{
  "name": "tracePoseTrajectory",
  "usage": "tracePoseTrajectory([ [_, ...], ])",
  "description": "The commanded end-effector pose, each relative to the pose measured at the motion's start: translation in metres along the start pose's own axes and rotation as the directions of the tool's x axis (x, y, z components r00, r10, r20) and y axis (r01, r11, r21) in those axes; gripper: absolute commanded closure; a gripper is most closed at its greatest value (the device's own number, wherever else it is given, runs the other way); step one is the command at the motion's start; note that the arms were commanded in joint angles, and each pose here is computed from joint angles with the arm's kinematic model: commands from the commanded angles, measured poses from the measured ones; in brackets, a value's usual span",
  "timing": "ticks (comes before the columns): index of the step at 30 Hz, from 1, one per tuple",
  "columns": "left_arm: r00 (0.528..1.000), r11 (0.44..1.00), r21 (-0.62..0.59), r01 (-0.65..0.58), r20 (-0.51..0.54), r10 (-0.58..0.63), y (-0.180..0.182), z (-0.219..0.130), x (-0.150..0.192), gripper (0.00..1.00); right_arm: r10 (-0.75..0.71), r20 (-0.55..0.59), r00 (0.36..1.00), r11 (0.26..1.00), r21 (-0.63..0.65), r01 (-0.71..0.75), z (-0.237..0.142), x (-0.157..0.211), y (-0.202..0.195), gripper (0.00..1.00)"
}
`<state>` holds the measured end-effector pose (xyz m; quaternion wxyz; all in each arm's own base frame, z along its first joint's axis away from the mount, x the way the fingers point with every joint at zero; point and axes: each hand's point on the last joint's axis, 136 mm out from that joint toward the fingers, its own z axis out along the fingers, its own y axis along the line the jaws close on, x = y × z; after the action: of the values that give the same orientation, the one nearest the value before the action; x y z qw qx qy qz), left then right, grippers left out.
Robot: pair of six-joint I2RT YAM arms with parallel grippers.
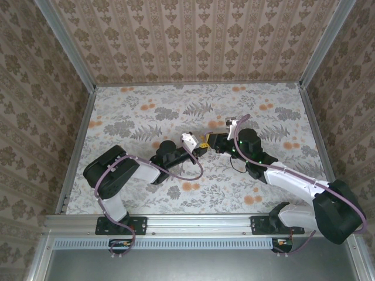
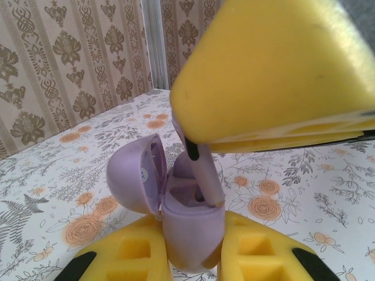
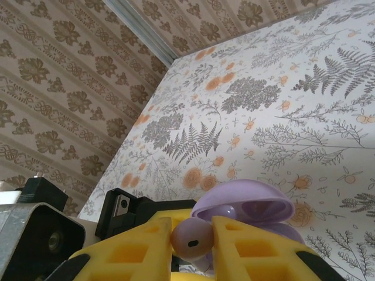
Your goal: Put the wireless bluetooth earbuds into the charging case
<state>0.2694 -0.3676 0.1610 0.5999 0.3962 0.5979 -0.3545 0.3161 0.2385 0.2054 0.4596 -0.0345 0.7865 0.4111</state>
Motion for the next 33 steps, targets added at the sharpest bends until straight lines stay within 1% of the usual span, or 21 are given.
tracePoseTrajectory([
  [1, 0.996, 1.000, 0.003, -0.005, 0.093, 0.005, -0.001, -0.001, -0.032, 0.98, -0.019, 0.066, 0.998, 1.000, -0.003, 0.019, -0.003, -0.016, 0.007, 0.77],
  [5, 0.996, 1.000, 0.008, -0.001, 0.093, 0.000, -0.002, -0.001, -0.032, 0.98, -0.018, 0.108, 0.994, 1.000, 0.018, 0.017, -0.008, -0.021, 0.003, 0.77],
  [8, 0.995, 1.000, 0.013, 0.004, 0.096, -0.005, -0.003, 0.000, -0.033, 0.99, -0.020, 0.117, 0.993, 0.999, 0.027, 0.017, -0.010, -0.022, 0.001, 0.77],
  [33, 0.991, 1.000, 0.001, 0.007, 0.135, -0.007, 0.000, -0.001, -0.050, 0.98, 0.005, 0.091, 0.996, 1.000, -0.003, -0.005, 0.002, -0.012, 0.003, 0.77],
])
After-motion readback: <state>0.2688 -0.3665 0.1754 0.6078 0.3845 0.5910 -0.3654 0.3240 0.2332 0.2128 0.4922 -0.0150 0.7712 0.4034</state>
